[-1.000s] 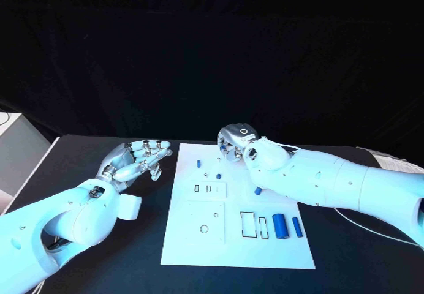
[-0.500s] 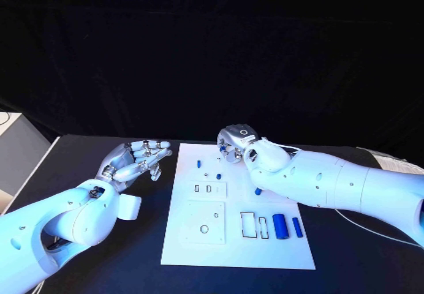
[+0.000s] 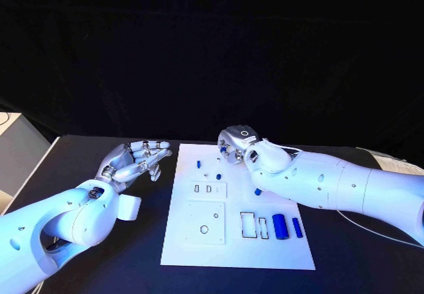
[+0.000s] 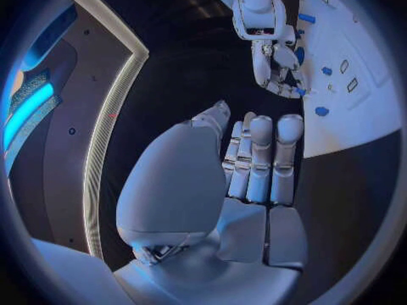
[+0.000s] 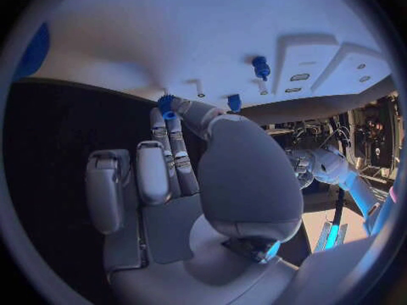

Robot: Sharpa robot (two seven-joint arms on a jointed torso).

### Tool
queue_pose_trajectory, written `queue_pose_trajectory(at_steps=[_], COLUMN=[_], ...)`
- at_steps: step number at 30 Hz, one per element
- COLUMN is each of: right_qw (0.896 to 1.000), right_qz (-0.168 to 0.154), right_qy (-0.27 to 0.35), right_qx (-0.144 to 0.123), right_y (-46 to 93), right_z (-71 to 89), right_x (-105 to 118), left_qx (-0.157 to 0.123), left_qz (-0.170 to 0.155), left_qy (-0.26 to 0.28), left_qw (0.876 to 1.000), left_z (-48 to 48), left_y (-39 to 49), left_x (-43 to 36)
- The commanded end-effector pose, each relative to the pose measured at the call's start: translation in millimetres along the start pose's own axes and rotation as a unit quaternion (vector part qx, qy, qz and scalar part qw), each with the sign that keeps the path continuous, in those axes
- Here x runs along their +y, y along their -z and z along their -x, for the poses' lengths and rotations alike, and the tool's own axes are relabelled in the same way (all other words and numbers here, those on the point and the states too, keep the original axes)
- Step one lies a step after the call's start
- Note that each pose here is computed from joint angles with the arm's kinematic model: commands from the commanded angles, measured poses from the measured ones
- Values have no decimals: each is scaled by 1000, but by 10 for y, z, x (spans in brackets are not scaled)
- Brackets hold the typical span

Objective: Assemble the parts on the task board

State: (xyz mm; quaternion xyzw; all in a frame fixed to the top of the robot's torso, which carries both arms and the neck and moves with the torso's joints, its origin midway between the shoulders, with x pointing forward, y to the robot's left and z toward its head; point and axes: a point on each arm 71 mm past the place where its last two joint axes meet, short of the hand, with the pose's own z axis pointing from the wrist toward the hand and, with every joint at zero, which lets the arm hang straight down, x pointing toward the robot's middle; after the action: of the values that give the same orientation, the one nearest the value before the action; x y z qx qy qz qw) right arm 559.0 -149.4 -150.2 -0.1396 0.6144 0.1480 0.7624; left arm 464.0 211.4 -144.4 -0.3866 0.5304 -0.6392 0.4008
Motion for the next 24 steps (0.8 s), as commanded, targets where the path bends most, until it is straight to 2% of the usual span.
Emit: queue_pose_trajectory(at_steps=[1, 24], right_qw=[1000, 1000], right_qz=[0, 0], right_qy=[9, 8], right_qx=[4, 25], right_y=[0, -44], right_z=[-14, -61], right_x=[0, 7], left_qx=[9, 10], left_qz=[-4, -3], left_qy=[3, 3], left_qw=[1000, 1000], left_z=[-25, -30], left_y=[-3, -1], left_x=[-12, -12])
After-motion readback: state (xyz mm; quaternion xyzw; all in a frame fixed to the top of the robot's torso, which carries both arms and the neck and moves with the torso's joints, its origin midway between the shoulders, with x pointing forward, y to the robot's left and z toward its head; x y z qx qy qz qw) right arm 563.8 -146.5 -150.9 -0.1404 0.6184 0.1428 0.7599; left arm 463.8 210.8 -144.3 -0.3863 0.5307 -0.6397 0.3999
